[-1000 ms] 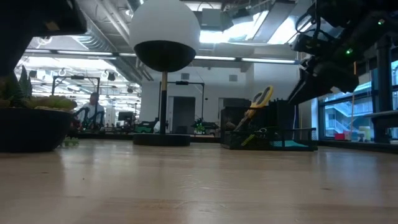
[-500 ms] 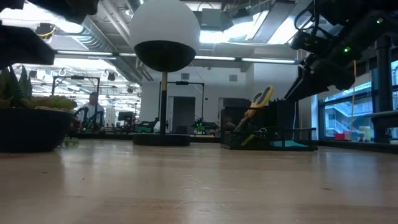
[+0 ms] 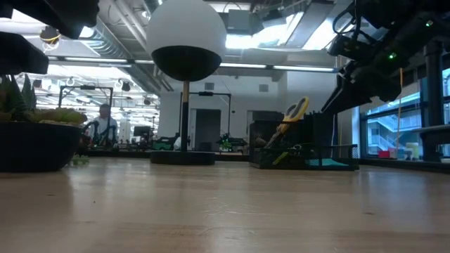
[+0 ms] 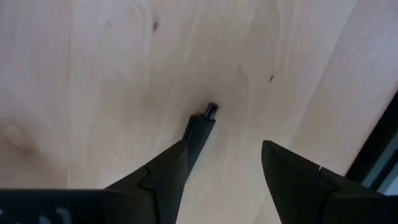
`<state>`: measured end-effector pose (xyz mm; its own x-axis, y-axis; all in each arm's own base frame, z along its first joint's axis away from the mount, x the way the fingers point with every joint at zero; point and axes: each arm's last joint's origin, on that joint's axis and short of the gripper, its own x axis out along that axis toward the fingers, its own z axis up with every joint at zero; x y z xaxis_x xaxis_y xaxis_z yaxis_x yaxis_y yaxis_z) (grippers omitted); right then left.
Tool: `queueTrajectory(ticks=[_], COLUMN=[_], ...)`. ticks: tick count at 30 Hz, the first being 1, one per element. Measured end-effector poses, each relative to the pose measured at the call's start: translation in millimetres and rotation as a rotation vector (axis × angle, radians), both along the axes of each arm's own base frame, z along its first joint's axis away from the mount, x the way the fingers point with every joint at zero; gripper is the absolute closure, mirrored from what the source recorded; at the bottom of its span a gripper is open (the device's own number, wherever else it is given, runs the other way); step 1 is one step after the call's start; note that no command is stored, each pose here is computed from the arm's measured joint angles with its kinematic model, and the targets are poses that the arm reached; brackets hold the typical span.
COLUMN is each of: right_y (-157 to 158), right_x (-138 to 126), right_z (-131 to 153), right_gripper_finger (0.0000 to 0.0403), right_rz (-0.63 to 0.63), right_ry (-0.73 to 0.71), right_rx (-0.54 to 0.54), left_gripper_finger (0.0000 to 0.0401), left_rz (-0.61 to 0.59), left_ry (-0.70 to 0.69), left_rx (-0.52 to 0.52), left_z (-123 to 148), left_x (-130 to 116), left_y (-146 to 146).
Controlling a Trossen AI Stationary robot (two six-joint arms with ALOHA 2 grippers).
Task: Pick and place office supplies into organizer
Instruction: Put the black pen into the desk organizer
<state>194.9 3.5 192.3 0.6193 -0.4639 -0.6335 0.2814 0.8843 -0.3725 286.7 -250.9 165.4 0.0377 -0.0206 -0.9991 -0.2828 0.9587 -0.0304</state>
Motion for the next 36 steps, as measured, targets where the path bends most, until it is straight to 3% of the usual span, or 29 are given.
queueTrajectory(ticks=[17,30,36], right_y=[0,0,0], right_x=[0,0,0], right_z=[0,0,0], right_gripper_finger=[0.0274,0.0274,0.0274], right_rz=[0.000,0.002,0.002], right_ry=[0.000,-0.001,-0.006], right_rx=[0.000,-0.001,0.000], left_gripper_finger=[0.0203,0.0203,0.0231], left_rz=[-0.047,-0.080,-0.069], left_ry=[0.006,0.064,0.090], left_rx=[0.044,0.068,0.024], left_z=[0,-23,-24], left_x=[-1,4,8], left_y=[4,2,5])
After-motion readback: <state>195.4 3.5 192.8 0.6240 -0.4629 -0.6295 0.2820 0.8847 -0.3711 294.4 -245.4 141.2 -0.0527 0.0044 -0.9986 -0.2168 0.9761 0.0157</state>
